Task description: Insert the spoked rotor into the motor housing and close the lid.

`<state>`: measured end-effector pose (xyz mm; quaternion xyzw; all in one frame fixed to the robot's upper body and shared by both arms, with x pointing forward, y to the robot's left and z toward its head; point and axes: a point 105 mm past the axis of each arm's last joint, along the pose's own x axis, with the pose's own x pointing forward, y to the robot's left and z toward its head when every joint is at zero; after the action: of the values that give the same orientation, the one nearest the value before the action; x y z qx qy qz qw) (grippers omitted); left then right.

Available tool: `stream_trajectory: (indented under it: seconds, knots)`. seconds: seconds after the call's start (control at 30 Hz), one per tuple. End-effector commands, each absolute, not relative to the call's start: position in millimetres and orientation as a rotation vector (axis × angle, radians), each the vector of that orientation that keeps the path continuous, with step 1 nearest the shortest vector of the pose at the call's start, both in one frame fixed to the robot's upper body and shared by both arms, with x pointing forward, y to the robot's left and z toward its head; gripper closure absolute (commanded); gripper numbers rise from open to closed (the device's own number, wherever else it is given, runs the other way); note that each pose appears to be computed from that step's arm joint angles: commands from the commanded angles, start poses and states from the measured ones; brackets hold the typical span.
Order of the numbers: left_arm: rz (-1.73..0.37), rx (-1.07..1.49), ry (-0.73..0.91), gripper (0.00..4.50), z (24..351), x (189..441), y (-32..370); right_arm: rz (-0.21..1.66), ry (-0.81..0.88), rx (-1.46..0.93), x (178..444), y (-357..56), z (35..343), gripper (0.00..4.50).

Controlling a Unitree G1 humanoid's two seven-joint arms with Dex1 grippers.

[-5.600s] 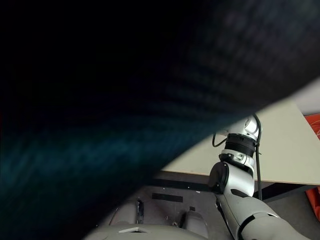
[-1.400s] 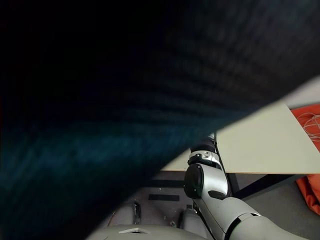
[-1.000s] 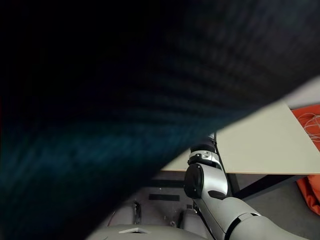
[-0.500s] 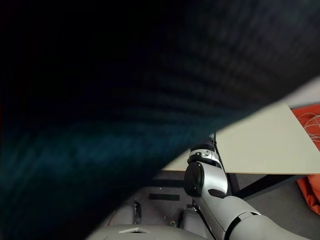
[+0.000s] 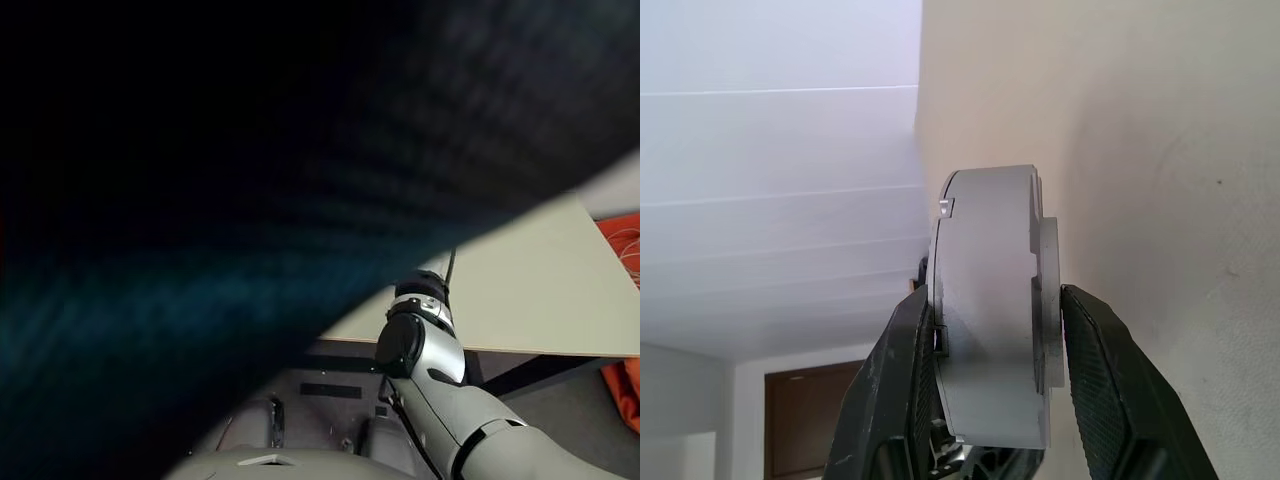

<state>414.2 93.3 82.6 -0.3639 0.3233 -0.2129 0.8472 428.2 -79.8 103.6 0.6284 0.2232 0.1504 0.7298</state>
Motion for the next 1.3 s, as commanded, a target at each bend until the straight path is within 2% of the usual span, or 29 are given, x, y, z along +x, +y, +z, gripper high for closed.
stream_trajectory:
  seconds: [0.03, 0.27, 0.37, 0.5, 0.7, 0.83, 0.93, 1.03, 1.3]
  knots:
    - [-0.471, -0.759, 0.635, 4.50, 98, 420, 92, 0.415, 0.396, 1.385, 434, -78, 139, 2.49]
    - [-0.470, -0.759, 0.634, 4.50, 98, 420, 93, 0.408, 0.374, 1.442, 437, -81, 143, 2.49]
    - [-0.469, -0.759, 0.632, 4.50, 98, 420, 94, 0.426, 0.328, 1.499, 439, -85, 153, 2.80]
    - [-0.467, -0.766, 0.625, 4.50, 99, 420, 95, 0.435, 0.272, 1.562, 440, -92, 163, 2.81]
    - [-0.478, -0.962, 0.495, 4.50, 125, 432, 102, 0.492, 0.180, 1.654, 440, -103, 186, 2.81]
    - [-0.496, -1.097, 0.392, 4.50, 146, 438, 111, 0.492, 0.192, 1.633, 438, -103, 185, 2.81]
    - [-0.519, -1.143, 0.375, 4.50, 152, 438, 109, 0.488, 0.208, 1.607, 437, -100, 182, 2.81]
    - [-0.569, -1.161, 0.396, 3.93, 151, 433, 101, 0.489, 0.218, 1.586, 437, -97, 181, 2.81]
    - [-0.608, -1.219, 0.416, 1.29, 149, 429, 91, 0.488, 0.223, 1.561, 437, -97, 180, 2.81]
